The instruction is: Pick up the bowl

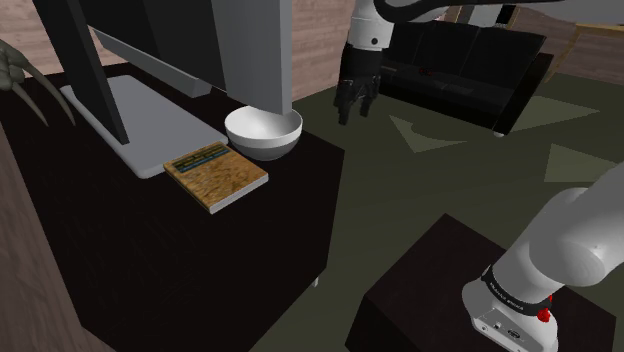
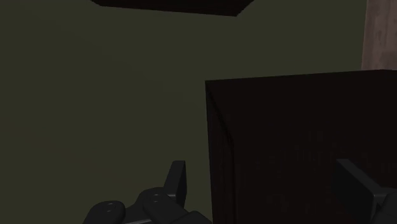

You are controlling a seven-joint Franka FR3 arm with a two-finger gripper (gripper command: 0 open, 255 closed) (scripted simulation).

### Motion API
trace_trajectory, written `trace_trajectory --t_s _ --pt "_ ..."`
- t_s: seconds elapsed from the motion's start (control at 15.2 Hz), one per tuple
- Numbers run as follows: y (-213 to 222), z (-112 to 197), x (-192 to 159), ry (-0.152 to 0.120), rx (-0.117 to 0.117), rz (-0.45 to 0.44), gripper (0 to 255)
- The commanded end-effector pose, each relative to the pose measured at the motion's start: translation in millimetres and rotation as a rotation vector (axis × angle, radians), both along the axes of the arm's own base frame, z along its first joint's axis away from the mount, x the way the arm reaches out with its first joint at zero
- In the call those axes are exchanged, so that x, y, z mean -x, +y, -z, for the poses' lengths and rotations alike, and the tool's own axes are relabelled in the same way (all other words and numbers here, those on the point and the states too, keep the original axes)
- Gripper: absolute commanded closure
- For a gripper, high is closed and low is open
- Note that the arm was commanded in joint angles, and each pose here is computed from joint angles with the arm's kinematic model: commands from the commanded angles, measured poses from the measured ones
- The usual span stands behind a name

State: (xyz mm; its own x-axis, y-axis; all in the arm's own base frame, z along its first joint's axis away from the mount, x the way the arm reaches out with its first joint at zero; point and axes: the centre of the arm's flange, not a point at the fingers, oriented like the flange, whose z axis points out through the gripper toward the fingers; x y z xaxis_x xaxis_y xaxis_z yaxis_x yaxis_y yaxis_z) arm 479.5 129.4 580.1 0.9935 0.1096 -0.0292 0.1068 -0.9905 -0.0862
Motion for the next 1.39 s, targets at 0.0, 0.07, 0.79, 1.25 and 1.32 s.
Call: trace_trajectory --t_s 0.0,0.07,0.79,1.25,1.32 --pt "13 -1 -23 0.003 -0.005 0.002 0" --pt "19 -3 -35 0.004 -0.008 0.003 0" --pt "83 -18 -151 0.017 -0.031 0.012 0" --pt "83 22 -151 0.017 -0.031 0.012 0" --pt "83 22 -151 0.017 -0.031 0.012 0"
